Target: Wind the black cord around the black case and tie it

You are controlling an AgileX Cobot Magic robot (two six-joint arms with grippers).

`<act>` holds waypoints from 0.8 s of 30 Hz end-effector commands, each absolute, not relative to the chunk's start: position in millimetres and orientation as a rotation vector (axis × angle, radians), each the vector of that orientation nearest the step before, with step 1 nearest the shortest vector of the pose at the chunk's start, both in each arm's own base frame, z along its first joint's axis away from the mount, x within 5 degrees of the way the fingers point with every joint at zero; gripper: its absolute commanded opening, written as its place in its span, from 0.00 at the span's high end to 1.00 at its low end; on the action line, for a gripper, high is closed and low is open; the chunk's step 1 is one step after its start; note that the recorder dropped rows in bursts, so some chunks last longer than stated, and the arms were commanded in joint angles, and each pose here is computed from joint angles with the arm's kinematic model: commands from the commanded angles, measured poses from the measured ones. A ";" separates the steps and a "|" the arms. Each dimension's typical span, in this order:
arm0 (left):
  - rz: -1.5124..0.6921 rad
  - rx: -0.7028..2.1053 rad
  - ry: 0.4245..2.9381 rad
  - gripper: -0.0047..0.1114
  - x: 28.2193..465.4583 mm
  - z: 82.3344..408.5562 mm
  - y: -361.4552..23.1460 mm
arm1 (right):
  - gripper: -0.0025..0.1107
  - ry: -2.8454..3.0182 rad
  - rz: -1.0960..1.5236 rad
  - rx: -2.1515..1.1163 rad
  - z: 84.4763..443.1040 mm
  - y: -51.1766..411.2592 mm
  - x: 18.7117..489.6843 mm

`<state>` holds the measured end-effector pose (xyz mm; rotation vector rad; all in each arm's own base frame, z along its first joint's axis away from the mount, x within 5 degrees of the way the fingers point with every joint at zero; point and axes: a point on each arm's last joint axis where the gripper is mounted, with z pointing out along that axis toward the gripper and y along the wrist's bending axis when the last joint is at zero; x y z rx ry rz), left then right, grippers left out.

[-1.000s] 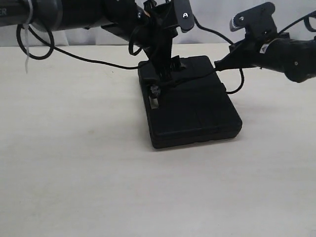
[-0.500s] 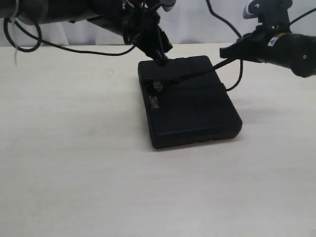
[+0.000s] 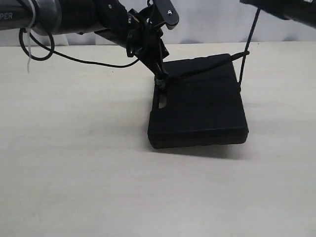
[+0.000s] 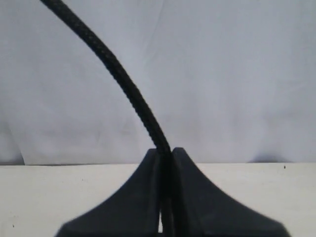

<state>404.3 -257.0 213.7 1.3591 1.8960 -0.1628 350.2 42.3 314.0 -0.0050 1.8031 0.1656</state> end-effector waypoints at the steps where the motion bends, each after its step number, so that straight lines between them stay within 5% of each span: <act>1: -0.156 1.343 1.877 0.96 405.5 217.7 -258.5 | 0.94 1.670 0.190 0.016 354.1 39.8 337.7; 24: -0.166 1.339 1.880 0.96 404.9 217.8 -259.5 | 0.94 1.386 0.377 0.128 401.5 39.4 319.3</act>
